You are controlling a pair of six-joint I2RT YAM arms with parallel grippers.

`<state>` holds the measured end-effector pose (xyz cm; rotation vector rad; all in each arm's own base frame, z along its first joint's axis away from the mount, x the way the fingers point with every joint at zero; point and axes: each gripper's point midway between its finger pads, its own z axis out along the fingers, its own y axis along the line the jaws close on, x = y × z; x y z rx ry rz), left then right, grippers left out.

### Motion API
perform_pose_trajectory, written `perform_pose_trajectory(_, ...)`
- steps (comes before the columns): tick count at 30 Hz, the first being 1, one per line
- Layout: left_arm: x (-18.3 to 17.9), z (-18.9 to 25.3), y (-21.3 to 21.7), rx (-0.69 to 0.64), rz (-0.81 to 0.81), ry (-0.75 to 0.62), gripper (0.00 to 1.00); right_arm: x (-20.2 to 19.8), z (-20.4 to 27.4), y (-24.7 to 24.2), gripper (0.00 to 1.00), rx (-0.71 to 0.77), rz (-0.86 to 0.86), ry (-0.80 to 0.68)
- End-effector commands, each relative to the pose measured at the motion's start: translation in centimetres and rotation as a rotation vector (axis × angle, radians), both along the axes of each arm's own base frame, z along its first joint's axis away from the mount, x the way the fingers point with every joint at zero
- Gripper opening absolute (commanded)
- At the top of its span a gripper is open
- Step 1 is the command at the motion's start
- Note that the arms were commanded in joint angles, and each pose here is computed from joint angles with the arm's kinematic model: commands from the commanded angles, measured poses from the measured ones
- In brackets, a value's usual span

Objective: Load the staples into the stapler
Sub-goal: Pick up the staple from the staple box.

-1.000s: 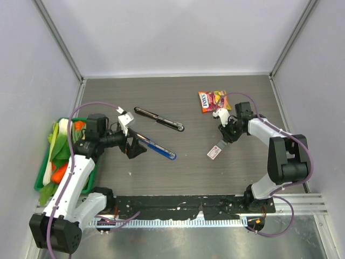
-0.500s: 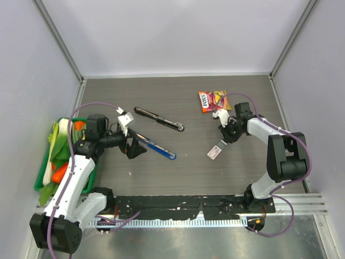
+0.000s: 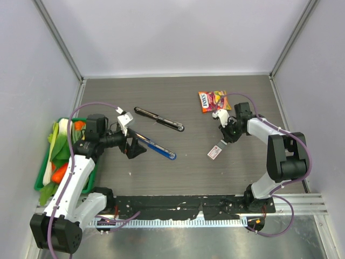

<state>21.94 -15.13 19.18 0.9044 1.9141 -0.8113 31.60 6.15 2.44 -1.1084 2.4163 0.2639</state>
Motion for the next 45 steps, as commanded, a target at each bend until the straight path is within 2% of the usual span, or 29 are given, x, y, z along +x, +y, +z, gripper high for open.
perform_pose_trajectory(1,0.3,0.5,-0.3,-0.024,-0.013,-0.026,1.00,0.8,1.0,0.1,0.10,0.010,0.001,-0.039)
perform_pose_trajectory(21,-0.1,0.8,-0.6,-0.041,-0.043,-0.031,1.00,1.1,5.2,1.4,0.10,0.093,0.024,-0.117)
perform_pose_trajectory(25,0.1,1.8,-0.7,-0.007,-0.076,-0.083,1.00,1.1,8.6,3.1,0.11,0.182,0.058,-0.137)
perform_pose_trajectory(28,0.6,2.7,-1.4,0.080,-0.156,-0.213,1.00,0.6,11.7,4.9,0.11,0.287,0.096,-0.129)
perform_pose_trajectory(30,2.1,4.2,-1.8,0.154,-0.174,-0.311,1.00,-0.4,12.7,6.1,0.11,0.347,0.112,-0.079)
perform_pose_trajectory(33,3.1,7.4,-3.2,0.196,-0.246,-0.464,1.00,-1.9,14.0,8.7,0.12,0.450,0.183,0.017)
perform_pose_trajectory(36,4.9,9.5,-4.8,0.260,-0.244,-0.536,1.00,-3.4,14.2,10.7,0.13,0.529,0.249,0.125)
perform_pose_trajectory(38,5.6,9.4,-6.3,0.310,-0.270,-0.556,1.00,-4.6,14.4,12.2,0.13,0.599,0.287,0.221)
perform_pose_trajectory(40,5.4,9.7,-8.2,0.355,-0.334,-0.612,1.00,-5.1,15.0,13.1,0.13,0.643,0.362,0.250)
perform_pose_trajectory(42,5.1,8.3,-10.0,0.403,-0.416,-0.620,1.00,-6.8,15.1,13.8,0.13,0.713,0.379,0.388)
perform_pose_trajectory(43,4.1,7.9,-11.6,0.416,-0.496,-0.661,1.00,-6.5,15.6,14.0,0.13,0.726,0.471,0.336)
perform_pose_trajectory(44,4.0,6.9,-12.4,0.446,-0.532,-0.669,1.00,-8.2,16.3,13.8,0.13,0.755,0.464,0.433)
perform_pose_trajectory(45,3.6,6.5,-13.2,0.453,-0.565,-0.681,1.00,-7.7,15.8,14.2,0.13,0.781,0.446,0.469)
